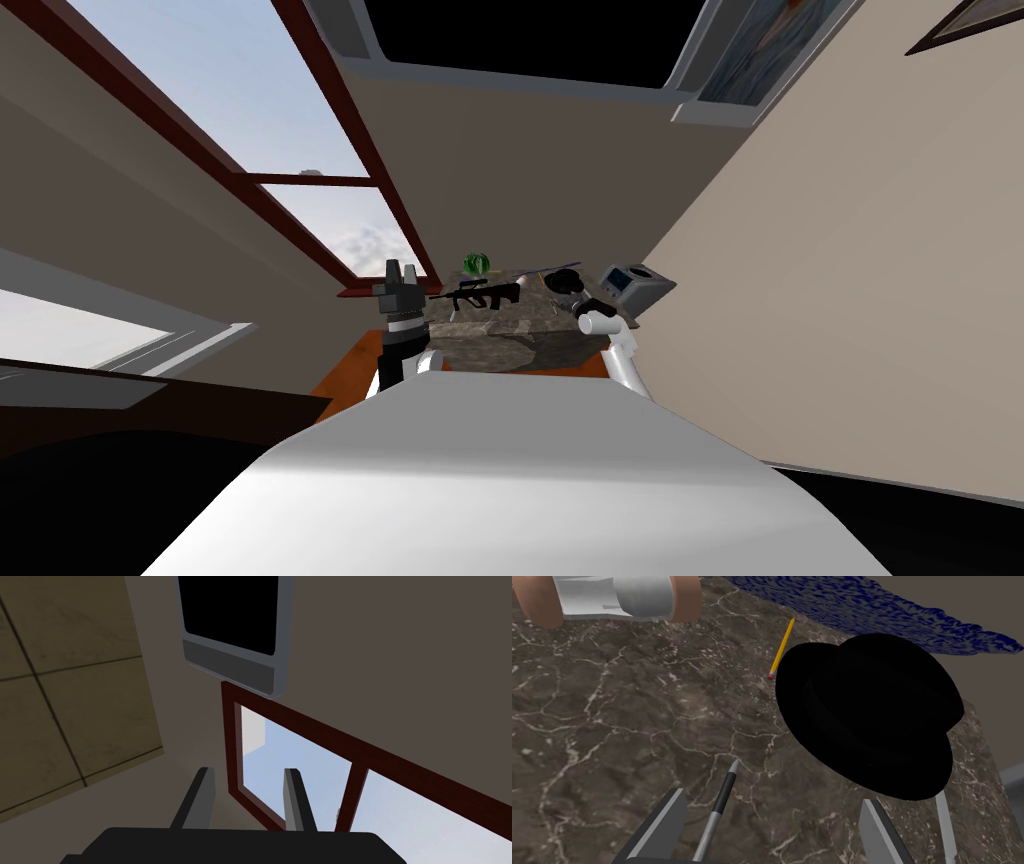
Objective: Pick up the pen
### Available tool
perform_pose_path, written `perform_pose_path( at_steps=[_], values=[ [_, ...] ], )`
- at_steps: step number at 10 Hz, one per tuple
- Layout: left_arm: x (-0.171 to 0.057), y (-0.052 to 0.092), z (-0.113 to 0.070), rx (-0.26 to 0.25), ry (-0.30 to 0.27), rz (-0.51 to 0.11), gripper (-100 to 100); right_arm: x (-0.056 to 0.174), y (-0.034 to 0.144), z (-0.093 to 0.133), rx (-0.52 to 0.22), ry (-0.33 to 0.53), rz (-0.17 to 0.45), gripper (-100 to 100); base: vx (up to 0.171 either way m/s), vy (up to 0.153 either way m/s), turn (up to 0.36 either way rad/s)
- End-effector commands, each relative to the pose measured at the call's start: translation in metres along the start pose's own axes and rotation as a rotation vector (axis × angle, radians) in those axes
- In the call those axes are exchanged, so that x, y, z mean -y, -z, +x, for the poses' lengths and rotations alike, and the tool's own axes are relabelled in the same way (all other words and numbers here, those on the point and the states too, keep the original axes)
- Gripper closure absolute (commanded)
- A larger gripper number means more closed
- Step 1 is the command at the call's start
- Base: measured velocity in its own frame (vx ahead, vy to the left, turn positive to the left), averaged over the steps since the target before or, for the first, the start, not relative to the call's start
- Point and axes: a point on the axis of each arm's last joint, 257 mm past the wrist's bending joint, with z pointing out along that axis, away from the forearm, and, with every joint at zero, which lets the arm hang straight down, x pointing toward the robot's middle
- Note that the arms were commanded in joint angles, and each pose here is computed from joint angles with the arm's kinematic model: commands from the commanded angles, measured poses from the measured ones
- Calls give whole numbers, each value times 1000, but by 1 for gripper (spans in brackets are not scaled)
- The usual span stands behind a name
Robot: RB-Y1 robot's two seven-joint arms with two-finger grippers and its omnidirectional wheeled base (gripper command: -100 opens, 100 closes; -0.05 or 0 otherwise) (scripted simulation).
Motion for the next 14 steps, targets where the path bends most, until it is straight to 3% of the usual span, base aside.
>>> perform_pose_path(
  at_steps=[1, 7, 14],
  values=[
    [0, 0, 0, 0, 0, 0, 0, 3, -5, -9, 45, -53, 26, -100, 10, 2, 54],
    [0, 0, 0, 0, 0, 0, 0, 12, -15, -37, 200, -205, 95, -100, 15, 1, 41],
    [0, 0, 0, 0, 0, 0, 0, 20, -13, -66, 371, -349, 139, -100, 13, 0, 34]
  ],
)
